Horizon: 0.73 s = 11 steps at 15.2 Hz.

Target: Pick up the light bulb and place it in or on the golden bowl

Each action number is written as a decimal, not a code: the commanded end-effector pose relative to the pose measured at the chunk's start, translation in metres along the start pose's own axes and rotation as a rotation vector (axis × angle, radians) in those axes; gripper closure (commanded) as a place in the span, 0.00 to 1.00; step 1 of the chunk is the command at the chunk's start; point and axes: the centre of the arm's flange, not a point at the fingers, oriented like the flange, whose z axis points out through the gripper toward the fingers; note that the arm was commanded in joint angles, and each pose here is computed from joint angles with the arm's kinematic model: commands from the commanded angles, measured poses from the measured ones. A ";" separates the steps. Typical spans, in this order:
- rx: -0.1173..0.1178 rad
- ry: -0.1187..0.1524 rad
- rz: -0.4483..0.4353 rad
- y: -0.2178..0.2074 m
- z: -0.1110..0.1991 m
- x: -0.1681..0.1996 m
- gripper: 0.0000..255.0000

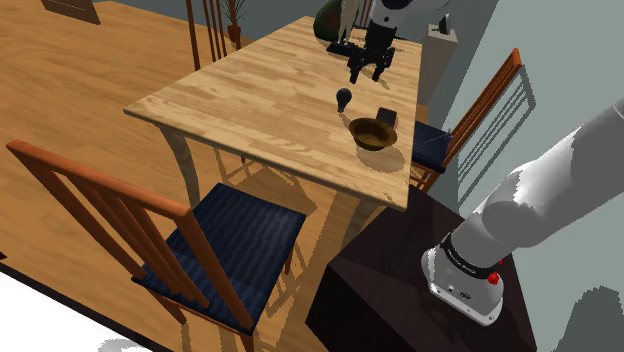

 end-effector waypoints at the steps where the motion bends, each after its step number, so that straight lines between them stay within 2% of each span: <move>1: 0.006 -0.002 0.015 0.009 0.013 0.020 0.00; 11: 0.038 -0.013 0.086 0.065 0.080 0.123 0.00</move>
